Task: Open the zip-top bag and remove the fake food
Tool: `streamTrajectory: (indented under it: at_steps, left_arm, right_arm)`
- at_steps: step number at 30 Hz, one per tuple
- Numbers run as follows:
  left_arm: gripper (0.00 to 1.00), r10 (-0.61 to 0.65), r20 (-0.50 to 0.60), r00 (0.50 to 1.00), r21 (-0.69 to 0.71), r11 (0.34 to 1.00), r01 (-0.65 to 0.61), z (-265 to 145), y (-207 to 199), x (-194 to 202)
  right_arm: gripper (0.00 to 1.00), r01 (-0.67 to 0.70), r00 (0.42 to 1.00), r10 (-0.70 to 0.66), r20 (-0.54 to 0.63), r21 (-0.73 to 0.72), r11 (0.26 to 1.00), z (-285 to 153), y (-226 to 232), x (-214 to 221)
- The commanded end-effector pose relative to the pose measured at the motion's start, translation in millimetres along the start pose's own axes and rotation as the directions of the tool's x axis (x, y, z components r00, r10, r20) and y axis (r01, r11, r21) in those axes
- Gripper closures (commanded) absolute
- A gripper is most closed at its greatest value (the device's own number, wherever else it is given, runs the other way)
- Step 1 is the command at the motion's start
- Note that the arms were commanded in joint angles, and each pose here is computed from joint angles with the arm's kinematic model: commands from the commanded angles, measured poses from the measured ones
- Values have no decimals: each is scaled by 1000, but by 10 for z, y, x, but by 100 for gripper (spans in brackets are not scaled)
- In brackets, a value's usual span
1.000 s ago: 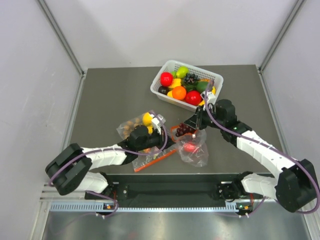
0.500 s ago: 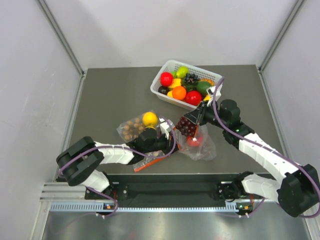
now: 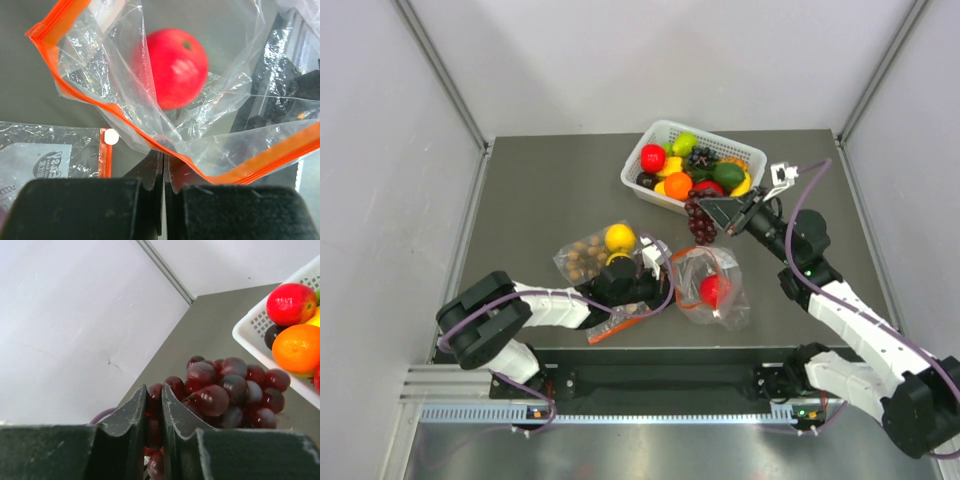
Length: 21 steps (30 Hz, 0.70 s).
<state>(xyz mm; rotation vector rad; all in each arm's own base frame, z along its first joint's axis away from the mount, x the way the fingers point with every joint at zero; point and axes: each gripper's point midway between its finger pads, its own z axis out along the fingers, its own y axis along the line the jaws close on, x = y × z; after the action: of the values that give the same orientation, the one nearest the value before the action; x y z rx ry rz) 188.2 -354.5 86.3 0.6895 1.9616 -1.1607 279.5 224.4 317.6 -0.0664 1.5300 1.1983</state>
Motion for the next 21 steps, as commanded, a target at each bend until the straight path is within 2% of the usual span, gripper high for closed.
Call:
streamTrajectory:
  at_steps: [1,9,13,14,15,17,21]
  left_arm:
    - [100,39,64,997,-2,999,-39,-2,-61,-227]
    - [100,59,79,995,-68,996,-54,-239,-29,-291]
    - [100,64,83,994,-90,994,-57,-309,-10,-306]
    - [100,63,80,995,-91,994,-56,-317,-9,-299]
    - [100,64,83,994,-90,994,-57,-325,-17,-310]
    - [100,63,88,994,-91,994,-55,-349,-26,-330]
    - [100,60,92,994,-96,994,-51,-383,-29,-350]
  right_arm:
    - [100,46,990,-34,138,-80,996,148,226,-486]
    - [100,146,989,-142,49,-91,985,837,55,-726]
    - [100,188,981,-191,-22,-119,975,1211,-163,-659]
    - [100,175,981,-183,-69,-112,978,1349,-367,-510]
    - [100,210,974,-220,-57,-139,968,1453,-317,-605]
    - [100,199,970,-216,-116,-144,969,1640,-547,-408]
    - [100,247,956,-265,-127,-140,959,1961,-815,-372]
